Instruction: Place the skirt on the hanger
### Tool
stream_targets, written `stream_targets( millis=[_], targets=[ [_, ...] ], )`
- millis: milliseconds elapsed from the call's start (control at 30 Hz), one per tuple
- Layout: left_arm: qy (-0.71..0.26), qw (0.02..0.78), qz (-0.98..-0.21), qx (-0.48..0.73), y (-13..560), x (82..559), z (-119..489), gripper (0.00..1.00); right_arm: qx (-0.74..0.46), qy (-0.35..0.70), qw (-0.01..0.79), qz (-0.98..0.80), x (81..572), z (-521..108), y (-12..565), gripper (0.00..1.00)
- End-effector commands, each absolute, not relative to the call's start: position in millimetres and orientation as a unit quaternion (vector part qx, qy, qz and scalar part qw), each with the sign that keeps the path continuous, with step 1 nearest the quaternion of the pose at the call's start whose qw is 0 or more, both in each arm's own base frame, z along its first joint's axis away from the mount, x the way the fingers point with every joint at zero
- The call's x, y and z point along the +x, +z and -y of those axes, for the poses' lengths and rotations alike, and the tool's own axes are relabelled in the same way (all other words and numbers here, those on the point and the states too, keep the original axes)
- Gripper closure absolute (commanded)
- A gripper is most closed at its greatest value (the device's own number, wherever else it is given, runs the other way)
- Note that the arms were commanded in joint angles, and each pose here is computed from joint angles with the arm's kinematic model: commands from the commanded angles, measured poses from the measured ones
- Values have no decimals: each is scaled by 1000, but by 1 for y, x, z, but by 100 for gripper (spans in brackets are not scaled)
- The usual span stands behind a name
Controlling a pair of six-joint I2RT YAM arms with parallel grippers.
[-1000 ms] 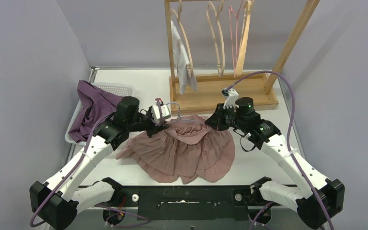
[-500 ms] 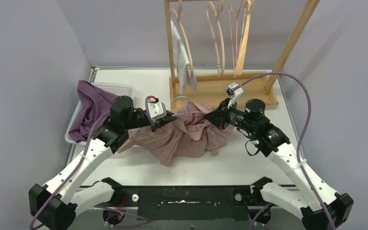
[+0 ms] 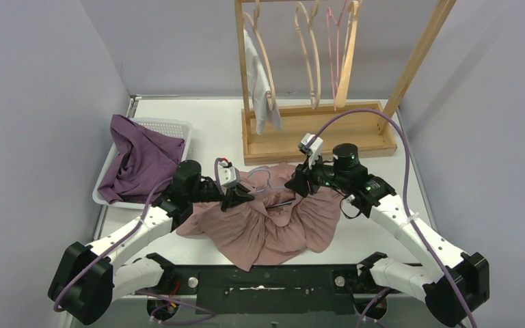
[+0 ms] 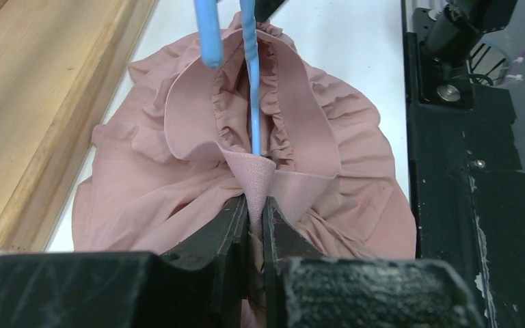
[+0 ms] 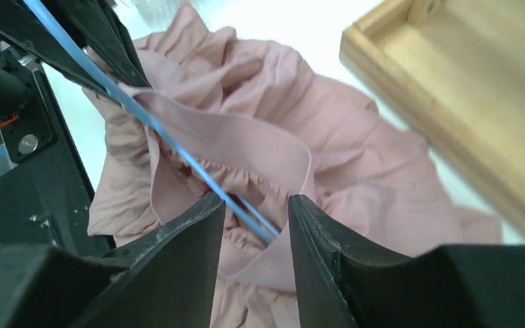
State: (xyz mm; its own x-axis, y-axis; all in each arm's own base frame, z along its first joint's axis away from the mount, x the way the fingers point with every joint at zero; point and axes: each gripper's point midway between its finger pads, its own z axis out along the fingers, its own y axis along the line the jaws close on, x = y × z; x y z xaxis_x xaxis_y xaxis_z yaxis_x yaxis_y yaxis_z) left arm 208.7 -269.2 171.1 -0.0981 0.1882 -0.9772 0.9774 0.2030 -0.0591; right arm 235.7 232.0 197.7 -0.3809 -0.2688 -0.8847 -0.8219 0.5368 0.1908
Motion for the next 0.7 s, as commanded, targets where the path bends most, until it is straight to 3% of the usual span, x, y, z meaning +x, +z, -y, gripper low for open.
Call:
stream_targets(
  millis=[0, 367, 467, 567, 667],
  targets=[
    [-433, 512, -540, 508, 213, 207, 281, 100, -465, 348, 481, -657, 238, -258, 238, 59],
    [-438, 504, -536, 517, 217, 204, 277, 100, -612, 386, 380, -576, 201, -283, 200, 63],
    [-436, 502, -539, 517, 218, 203, 274, 100, -617, 382, 387, -569, 203, -292, 198, 73],
    [-433, 501, -548, 511, 219, 204, 266, 100, -607, 359, 420, -571, 213, -295, 205, 96],
    [-426, 502, -569, 493, 220, 207, 248, 92, -595, 331, 456, -573, 214, -284, 220, 100]
  ],
)
